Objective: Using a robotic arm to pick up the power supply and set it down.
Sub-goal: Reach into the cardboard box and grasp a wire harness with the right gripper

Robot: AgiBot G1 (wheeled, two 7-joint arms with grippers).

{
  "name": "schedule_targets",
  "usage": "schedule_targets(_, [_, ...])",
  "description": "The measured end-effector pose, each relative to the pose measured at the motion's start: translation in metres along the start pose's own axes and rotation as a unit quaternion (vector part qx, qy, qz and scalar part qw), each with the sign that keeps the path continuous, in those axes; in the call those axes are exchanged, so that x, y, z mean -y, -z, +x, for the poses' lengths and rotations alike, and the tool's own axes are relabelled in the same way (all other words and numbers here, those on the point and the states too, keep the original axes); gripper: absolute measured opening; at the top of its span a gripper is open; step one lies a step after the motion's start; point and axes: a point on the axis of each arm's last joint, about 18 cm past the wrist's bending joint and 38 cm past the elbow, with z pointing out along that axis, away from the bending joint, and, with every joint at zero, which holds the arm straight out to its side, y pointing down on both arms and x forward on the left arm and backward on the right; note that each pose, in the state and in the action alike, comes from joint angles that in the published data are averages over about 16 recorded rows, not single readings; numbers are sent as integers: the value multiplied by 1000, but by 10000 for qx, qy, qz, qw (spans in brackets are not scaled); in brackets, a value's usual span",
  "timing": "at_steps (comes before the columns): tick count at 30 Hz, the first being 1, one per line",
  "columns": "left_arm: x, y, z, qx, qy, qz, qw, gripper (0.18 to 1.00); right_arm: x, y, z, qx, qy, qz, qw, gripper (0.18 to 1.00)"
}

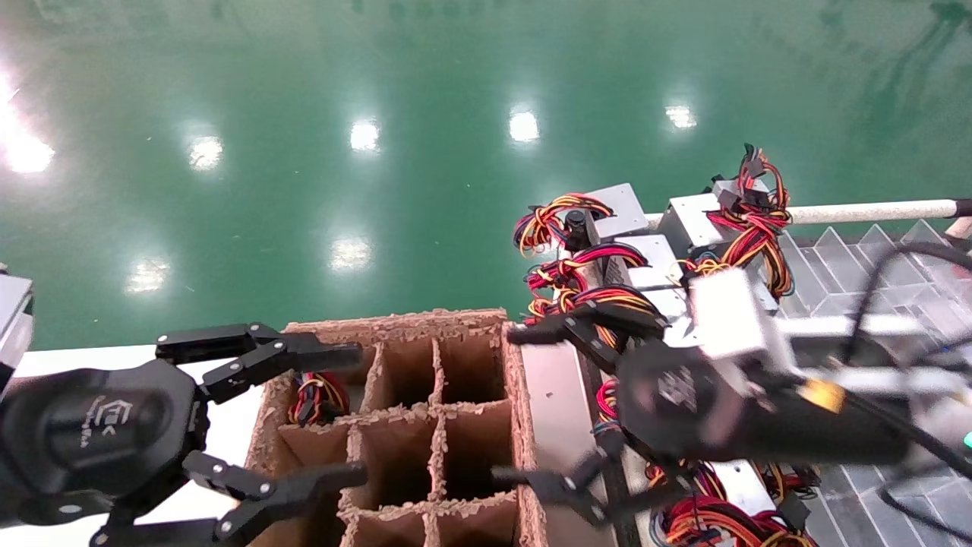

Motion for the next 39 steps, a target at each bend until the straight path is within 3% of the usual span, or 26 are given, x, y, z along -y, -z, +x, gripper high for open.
schedule_targets(14, [0,0,0,0,0,0,10000,462,-18,-74,67,-126,250,-218,9994,1001])
schedule_targets(21, [0,0,0,0,0,0,10000,337,-32,-119,88,-287,209,-392,9986,1001])
schedule_targets(33, [0,0,0,0,0,0,10000,210,-48,-177,80,-52,175,-489,9986,1001])
schedule_targets(39, [0,0,0,0,0,0,10000,194,-57,-194,67,96,124,-520,9985,1001])
